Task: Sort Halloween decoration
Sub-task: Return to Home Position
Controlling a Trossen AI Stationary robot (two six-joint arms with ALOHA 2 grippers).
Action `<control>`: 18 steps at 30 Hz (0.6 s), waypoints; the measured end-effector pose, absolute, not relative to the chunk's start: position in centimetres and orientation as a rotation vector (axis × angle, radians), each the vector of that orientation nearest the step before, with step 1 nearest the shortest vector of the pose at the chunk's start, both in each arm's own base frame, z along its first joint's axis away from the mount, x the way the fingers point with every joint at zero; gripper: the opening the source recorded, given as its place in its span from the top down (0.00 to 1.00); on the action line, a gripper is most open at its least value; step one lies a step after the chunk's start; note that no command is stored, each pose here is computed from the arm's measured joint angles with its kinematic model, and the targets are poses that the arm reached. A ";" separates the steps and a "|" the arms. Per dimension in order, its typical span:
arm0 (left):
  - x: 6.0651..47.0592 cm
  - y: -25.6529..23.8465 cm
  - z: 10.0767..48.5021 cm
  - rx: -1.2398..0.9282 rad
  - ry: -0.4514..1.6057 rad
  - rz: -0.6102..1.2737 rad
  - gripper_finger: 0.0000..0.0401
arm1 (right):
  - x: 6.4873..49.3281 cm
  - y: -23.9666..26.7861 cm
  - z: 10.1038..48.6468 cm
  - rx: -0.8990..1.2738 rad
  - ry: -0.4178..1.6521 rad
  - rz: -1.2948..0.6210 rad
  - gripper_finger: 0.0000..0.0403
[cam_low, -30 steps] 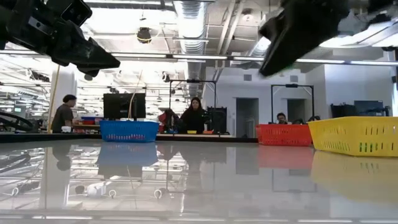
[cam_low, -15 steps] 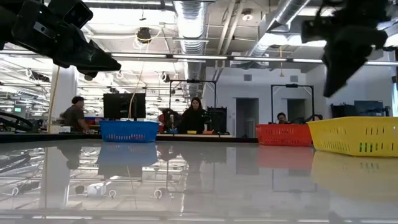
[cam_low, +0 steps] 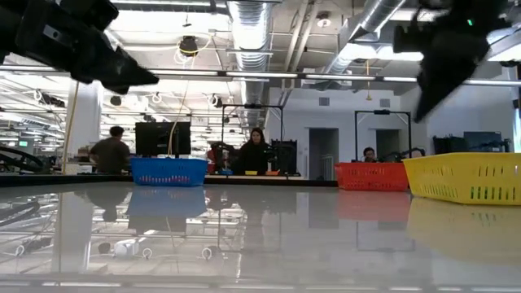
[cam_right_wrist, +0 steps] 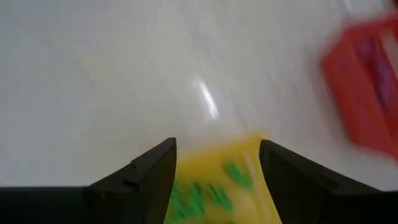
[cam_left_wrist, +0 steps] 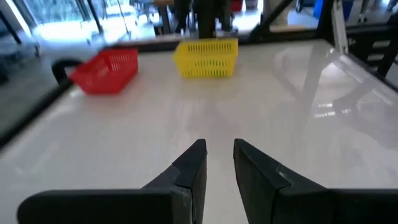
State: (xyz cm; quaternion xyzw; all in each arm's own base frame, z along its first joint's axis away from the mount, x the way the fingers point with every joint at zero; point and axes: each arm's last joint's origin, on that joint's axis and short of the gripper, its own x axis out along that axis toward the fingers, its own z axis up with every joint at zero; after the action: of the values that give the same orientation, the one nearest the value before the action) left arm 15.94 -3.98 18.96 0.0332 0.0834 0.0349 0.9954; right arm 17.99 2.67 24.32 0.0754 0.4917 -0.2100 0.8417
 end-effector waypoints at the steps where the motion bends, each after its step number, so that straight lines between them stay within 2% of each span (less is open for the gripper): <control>1: 15.8 -3.9 19.2 0.074 0.150 0.069 0.82 | 18.2 2.8 24.8 0.154 0.988 -0.411 0.35; 9: 14.1 -3.4 21.0 0.088 0.041 0.071 0.82 | 18.8 3.5 27.1 -0.047 0.488 -0.218 0.35; 13: 13.4 -3.2 21.6 0.109 0.003 0.072 0.82 | 18.0 2.1 26.0 -0.053 0.299 -0.149 0.38; 18: 12.6 -2.9 21.6 0.135 0.013 0.072 0.82 | 15.5 -0.2 23.8 0.028 0.188 -0.206 0.43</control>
State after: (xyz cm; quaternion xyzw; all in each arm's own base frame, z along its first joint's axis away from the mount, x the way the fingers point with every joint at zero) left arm 12.62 -2.91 21.65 0.0673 0.0066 0.0359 0.9971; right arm 15.47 -0.23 23.83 0.0138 0.0938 -0.1027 0.9902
